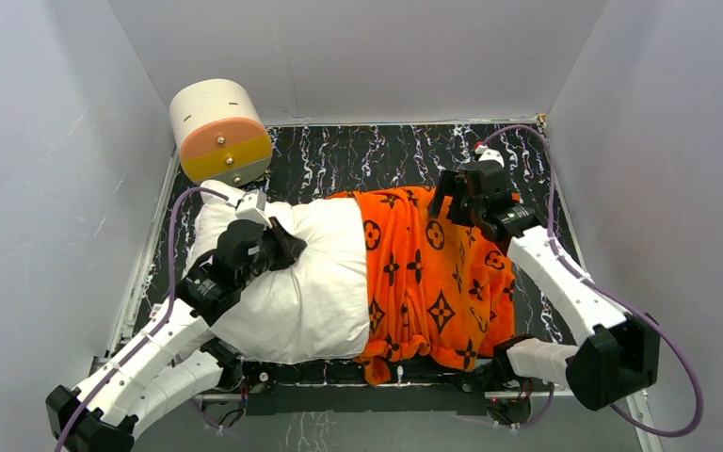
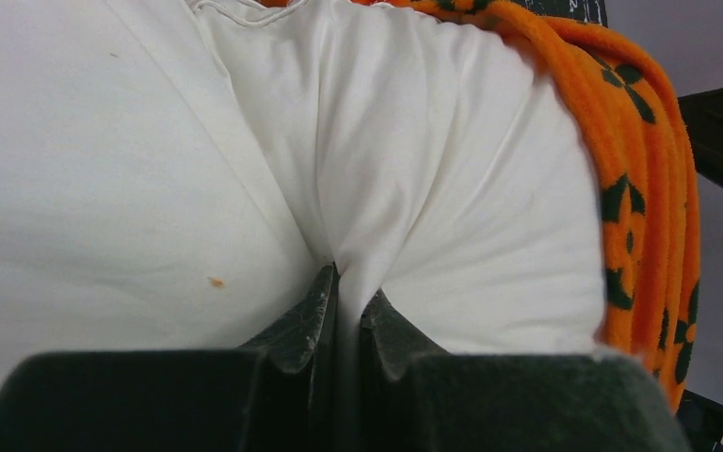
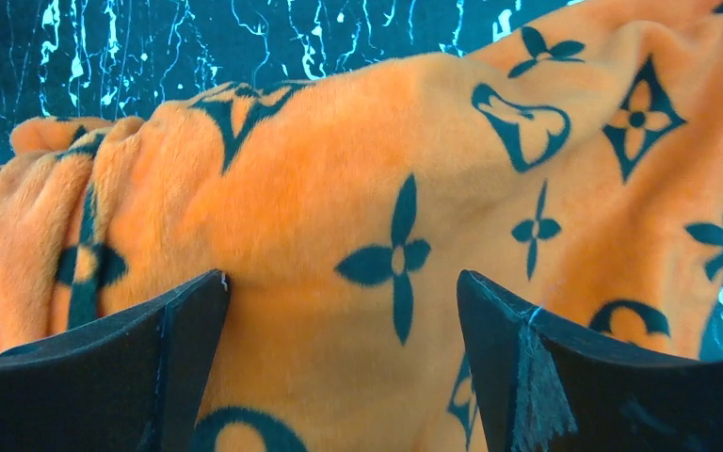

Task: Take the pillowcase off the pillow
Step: Remove the pillow from the pillowcase.

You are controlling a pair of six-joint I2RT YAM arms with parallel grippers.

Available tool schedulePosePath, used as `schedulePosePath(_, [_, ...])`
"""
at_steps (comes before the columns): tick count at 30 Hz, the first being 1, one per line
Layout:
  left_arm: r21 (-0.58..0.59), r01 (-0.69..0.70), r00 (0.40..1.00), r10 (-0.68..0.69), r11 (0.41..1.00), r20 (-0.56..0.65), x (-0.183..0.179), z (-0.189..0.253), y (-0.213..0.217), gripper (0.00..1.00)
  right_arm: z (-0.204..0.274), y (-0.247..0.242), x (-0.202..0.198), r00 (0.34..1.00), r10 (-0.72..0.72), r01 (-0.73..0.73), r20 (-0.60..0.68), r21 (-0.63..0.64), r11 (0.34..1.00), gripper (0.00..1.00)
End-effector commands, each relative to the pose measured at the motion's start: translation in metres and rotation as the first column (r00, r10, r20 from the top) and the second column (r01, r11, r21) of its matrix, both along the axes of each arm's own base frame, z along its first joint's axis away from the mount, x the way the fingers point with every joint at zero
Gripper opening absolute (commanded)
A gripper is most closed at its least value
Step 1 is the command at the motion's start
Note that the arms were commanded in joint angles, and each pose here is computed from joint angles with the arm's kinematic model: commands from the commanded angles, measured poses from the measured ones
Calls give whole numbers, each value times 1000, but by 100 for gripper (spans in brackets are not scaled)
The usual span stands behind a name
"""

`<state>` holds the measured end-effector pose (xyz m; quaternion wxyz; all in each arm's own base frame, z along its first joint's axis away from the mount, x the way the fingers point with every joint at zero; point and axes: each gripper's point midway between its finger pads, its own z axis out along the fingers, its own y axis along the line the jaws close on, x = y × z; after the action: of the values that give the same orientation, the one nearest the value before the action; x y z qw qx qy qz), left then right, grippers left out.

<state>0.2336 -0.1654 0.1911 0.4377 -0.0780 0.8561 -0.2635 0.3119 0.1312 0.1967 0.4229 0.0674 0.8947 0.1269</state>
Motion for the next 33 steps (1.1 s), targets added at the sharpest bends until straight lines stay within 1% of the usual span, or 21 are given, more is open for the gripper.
schedulePosePath(1, [155,-9,989,32,988,-144,-23,-38,27,0,14,27,28,997,69,-72,28,123,990,93])
schedulePosePath(2, [155,-9,988,32,988,-148,-23,-39,27,0,11,36,30,995,103,-104,8,140,985,85])
schedulePosePath(3, [155,-12,988,36,988,-150,-23,-39,27,0,8,41,31,991,131,-129,-4,148,981,70])
schedulePosePath(4, [156,-18,987,42,988,-154,-24,-40,28,0,4,39,34,994,110,-106,-17,134,985,58])
schedulePosePath(5, [159,-25,987,50,987,-155,-24,-39,29,0,-1,28,37,998,50,-47,-24,104,993,46])
schedulePosePath(7, [166,-47,986,73,985,-153,-24,-39,34,0,-1,-7,47,992,-122,122,10,11,993,22])
schedulePosePath(8, [174,-63,985,90,983,-151,-24,-39,37,0,4,-25,51,979,-197,199,47,-28,980,16])
schedulePosePath(10, [198,-105,980,136,975,-147,-24,-41,47,0,19,-64,60,937,-327,339,121,-94,936,8])
schedulePosePath(11, [213,-123,977,155,969,-144,-24,-40,51,0,26,-83,64,913,-382,399,142,-116,910,6])
schedulePosePath(13, [249,-153,971,192,956,-142,-24,-39,60,0,35,-119,73,874,-464,482,144,-127,867,6])
schedulePosePath(15, [288,-183,964,228,940,-134,-24,-36,70,0,38,-148,81,849,-514,527,122,-118,842,6])
schedulePosePath(18, [322,-219,957,268,921,-115,-24,-33,80,0,37,-166,93,861,-506,509,56,-51,860,6])
schedulePosePath(20, [319,-228,957,271,920,-100,-23,-30,82,0,31,-143,96,921,-391,390,3,13,921,8])
schedulePosePath(22, [312,-217,961,258,925,-96,-22,-29,79,0,25,-111,93,971,-236,238,-31,109,965,17])
schedulePosePath(24, [309,-212,962,253,927,-99,-20,-29,77,0,21,-88,82,990,-129,136,-53,184,973,31])
schedulePosePath(25, [308,-212,962,253,927,-102,-20,-30,76,0,20,-83,74,992,-111,122,-65,205,971,39])
schedulePosePath(27, [306,-208,963,249,929,-103,-18,-30,74,0,18,-75,55,991,-100,120,-91,254,960,60])
schedulePosePath(28, [302,-202,965,242,932,-101,-17,-30,72,0,17,-69,45,992,-86,109,-91,281,953,68])
schedulePosePath(29, [298,-195,967,233,935,-99,-16,-30,70,0,15,-64,34,994,-68,93,-89,306,947,71])
schedulePosePath(30, [294,-189,969,226,937,-97,-14,-29,68,0,12,-62,21,994,-60,85,-86,317,945,72])
schedulePosePath(33, [295,-172,974,207,940,-90,-9,-24,63,0,-5,-64,-23,986,-88,129,-142,308,943,74])
